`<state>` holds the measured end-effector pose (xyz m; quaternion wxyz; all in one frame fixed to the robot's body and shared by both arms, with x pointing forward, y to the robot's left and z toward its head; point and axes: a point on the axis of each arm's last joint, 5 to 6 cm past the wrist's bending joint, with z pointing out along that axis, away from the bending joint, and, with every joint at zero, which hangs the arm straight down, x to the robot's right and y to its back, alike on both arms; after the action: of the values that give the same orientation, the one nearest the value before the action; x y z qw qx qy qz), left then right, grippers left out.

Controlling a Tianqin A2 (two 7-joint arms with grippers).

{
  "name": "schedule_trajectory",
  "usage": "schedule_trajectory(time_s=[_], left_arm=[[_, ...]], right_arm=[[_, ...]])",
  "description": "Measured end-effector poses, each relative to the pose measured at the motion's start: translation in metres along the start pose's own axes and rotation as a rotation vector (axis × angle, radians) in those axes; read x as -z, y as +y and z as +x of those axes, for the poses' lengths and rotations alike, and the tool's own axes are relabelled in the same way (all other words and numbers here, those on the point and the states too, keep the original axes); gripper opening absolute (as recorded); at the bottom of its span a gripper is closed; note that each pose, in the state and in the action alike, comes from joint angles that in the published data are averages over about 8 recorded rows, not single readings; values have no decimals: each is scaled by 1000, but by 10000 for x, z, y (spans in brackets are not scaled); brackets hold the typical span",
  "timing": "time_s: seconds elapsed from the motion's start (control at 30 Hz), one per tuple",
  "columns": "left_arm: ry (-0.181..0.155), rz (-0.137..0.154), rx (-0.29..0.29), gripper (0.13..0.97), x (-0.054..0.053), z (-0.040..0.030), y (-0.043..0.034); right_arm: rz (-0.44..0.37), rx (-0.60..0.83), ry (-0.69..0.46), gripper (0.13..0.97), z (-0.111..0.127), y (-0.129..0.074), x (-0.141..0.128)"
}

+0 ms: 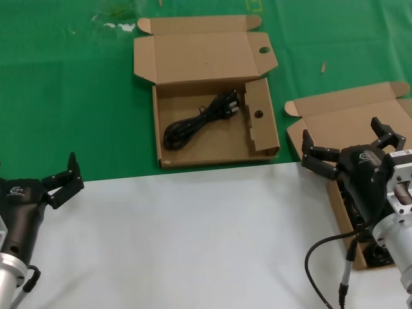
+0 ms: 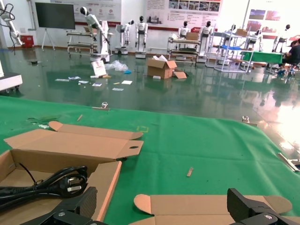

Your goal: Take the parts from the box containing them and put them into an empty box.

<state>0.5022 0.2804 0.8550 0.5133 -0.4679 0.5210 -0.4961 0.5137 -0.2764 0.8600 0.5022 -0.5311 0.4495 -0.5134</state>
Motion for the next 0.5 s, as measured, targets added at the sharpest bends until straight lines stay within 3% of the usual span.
schedule_trajectory(time_s=[0.5], left_arm=[[0,0,0,966,0,0,0]], right_arm=[[-1,-1,2,966,2,3,3]])
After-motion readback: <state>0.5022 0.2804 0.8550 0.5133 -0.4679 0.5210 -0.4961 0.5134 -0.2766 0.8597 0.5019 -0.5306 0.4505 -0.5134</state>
